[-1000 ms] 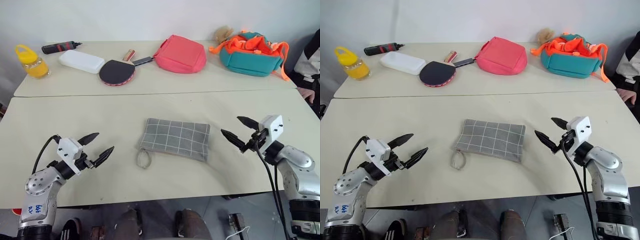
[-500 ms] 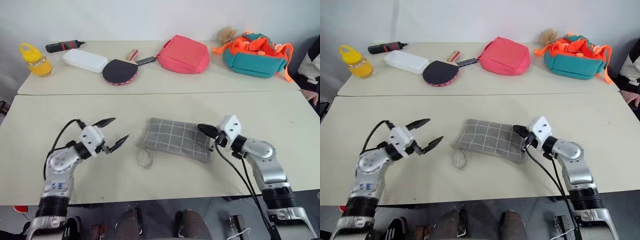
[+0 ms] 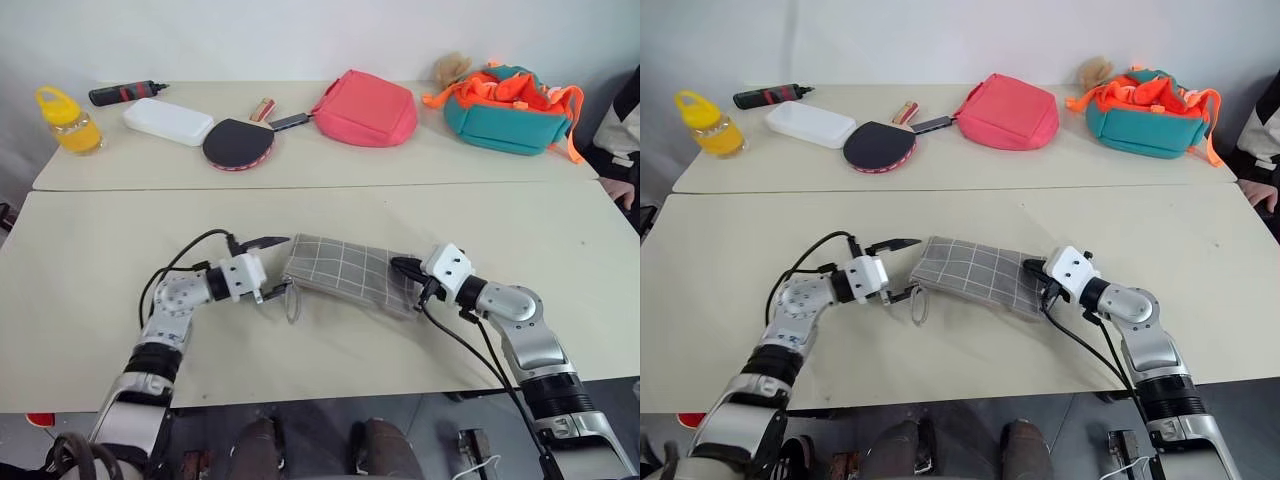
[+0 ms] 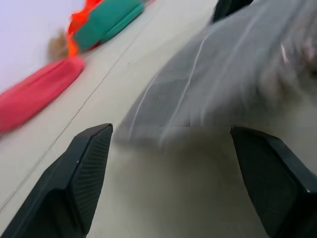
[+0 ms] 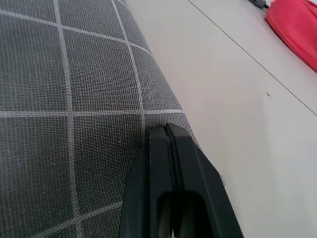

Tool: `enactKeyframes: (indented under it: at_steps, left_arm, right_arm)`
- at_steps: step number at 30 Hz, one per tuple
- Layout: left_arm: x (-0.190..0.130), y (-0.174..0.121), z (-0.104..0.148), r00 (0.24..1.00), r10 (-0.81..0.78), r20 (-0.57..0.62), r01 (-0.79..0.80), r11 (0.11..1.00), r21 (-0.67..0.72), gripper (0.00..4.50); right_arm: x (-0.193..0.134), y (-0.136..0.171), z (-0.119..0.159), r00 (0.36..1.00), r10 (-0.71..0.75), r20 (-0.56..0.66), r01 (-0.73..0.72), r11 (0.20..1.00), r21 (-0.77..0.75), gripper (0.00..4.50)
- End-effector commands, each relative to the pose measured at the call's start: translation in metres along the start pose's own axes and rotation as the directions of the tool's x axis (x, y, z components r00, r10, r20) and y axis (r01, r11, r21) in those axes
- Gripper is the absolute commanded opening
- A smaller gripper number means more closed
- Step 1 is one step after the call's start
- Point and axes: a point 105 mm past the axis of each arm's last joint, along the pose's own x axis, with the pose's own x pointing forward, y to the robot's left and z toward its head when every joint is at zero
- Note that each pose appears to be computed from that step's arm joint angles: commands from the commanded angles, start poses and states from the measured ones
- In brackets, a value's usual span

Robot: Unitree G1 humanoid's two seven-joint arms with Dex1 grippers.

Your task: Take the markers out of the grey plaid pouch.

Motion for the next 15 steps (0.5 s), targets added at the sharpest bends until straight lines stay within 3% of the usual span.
enactKeyframes:
  at_steps: [1,5,6,9,15]
  left_arm:
    - [0.0084,0.0068,0.0097,0.999,-0.002,0.045,-0.001,0.998,0.07,4.04]
    - [0.0084,0.0029,0.0064,0.999,-0.031,0.035,0.028,0.996,0.08,4.04]
    - [0.0081,0.0018,0.005,0.999,-0.037,0.033,0.035,0.997,0.067,3.86]
    - [0.0066,0.0003,0.0034,0.999,-0.045,0.027,0.043,0.996,0.076,3.13]
    - [0.0041,0.0025,0.0058,0.998,-0.041,0.039,0.037,0.996,0.083,1.13]
  right_arm:
    - [-0.0012,-0.001,0.005,1.0,0.004,0.019,-0.004,1.0,-0.007,0.01]
    - [-0.0037,-0.0024,0.0062,1.0,-0.007,0.026,0.007,1.0,0.003,0.01]
    - [-0.004,-0.0021,0.0064,1.0,-0.008,0.027,0.008,1.0,0.005,0.0]
    - [-0.0042,-0.0002,0.0067,1.0,-0.006,0.03,0.005,1.0,0.007,0.0]
    - [-0.0037,-0.0012,0.0074,1.0,-0.002,0.031,0.002,1.0,0.006,0.0]
